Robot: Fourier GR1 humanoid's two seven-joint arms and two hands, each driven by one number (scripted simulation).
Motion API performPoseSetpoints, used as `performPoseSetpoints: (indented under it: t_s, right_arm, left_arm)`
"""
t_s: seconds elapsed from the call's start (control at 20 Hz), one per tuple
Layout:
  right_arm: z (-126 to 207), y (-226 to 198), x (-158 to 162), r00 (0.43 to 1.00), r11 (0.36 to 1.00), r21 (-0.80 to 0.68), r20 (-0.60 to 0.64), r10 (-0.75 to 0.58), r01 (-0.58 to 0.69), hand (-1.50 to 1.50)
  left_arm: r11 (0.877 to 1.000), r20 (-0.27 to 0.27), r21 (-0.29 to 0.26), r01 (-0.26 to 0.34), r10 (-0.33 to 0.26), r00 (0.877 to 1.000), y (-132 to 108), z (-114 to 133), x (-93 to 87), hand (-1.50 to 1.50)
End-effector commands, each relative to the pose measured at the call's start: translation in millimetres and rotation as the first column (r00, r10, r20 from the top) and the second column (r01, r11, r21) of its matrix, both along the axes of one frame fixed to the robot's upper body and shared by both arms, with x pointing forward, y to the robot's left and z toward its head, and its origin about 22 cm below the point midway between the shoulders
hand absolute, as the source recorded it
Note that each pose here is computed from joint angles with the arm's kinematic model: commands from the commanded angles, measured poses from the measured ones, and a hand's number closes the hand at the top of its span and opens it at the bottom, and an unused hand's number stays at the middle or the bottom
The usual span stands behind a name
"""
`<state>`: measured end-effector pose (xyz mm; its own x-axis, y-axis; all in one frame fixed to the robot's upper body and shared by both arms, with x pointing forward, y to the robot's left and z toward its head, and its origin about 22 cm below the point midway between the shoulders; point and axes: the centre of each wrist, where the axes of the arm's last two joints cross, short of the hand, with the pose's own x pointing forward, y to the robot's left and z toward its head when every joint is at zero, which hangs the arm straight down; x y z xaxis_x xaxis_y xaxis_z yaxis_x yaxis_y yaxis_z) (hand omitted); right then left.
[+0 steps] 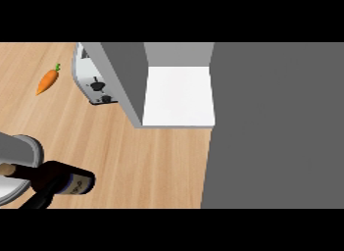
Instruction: Pick up the wine, place it into the cabinet and close the cabinet
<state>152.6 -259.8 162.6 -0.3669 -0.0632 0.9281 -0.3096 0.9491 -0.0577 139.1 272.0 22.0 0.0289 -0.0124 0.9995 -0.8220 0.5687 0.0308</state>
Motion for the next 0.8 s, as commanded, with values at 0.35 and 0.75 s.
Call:
performPoseSetpoints:
  t_s: [0.35,0.75]
  right_arm:
    - [19.1,7.2,-18.0,0.998,0.998,0.035,0.024,0.06,-0.061,-1.5]
    - [21.2,8.4,-21.8,0.999,0.998,0.049,0.025,0.046,-0.047,-1.5]
  left_arm:
    - [0.998,-0.017,-0.005,0.06,-0.06,0.998,13.2,-50.5,-13.4,-1.5]
    - [0.996,-0.03,-0.047,0.077,-0.079,0.996,30.5,-94.9,-7.8,-1.5]
